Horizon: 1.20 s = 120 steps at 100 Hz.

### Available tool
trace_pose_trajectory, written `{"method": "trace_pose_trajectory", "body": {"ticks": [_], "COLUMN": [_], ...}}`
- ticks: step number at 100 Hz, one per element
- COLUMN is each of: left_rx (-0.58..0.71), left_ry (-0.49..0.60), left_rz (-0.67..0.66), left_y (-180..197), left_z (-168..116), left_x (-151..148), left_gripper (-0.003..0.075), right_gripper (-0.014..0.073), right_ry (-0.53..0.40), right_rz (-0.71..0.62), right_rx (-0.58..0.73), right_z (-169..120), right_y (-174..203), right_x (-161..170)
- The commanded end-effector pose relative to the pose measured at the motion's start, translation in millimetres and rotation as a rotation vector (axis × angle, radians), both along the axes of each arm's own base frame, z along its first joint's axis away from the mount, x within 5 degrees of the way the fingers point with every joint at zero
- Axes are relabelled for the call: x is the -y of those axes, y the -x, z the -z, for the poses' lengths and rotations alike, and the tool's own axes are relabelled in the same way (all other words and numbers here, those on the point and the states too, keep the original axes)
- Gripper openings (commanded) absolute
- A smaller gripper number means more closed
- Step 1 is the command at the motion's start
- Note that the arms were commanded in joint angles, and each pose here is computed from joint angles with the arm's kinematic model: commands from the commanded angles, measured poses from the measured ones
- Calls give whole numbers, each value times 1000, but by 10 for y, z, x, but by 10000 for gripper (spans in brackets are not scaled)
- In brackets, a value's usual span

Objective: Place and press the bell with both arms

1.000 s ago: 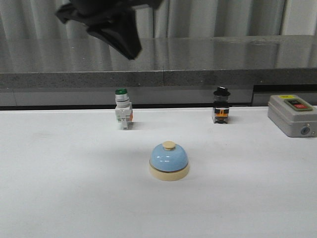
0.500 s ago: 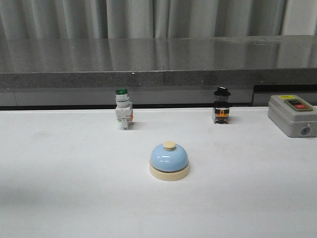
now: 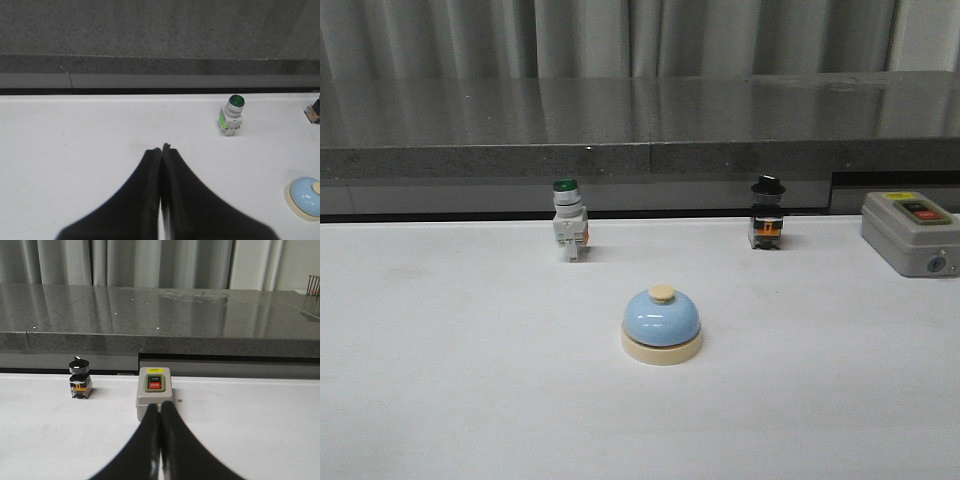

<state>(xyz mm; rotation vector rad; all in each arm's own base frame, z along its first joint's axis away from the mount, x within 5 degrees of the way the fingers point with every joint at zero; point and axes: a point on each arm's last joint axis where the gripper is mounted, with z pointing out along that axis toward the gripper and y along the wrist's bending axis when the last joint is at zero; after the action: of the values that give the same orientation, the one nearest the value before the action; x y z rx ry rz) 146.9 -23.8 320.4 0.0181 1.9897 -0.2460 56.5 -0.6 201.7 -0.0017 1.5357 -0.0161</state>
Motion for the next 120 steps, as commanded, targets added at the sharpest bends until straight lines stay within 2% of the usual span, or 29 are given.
{"method": "trace_pose_trajectory", "body": {"ticks": [1, 38, 81, 96, 105, 120], "left_rx": [163, 275, 385, 378, 427, 555], "left_ry": [54, 85, -26, -42, -88, -81], "left_rz": [-37, -64, -52, -56, -67, -94], "left_y": [88, 505, 785, 802, 826, 878], "left_z": [-71, 322, 565, 703, 770, 923], "left_x": [-32, -100, -148, -155, -173, -193], "left_gripper": [-20, -20, -20, -20, -20, -20], "right_gripper": [-70, -70, -70, -70, -70, -70], "right_ry": [14, 14, 14, 14, 14, 14], "right_rz": [4, 4, 4, 4, 4, 4], "right_rx": [105, 105, 105, 105, 105, 105], "right_z": [-126, -126, -126, -126, -126, -126], "right_y": [23, 23, 23, 23, 23, 23], "right_x": [0, 0, 0, 0, 0, 0]}}
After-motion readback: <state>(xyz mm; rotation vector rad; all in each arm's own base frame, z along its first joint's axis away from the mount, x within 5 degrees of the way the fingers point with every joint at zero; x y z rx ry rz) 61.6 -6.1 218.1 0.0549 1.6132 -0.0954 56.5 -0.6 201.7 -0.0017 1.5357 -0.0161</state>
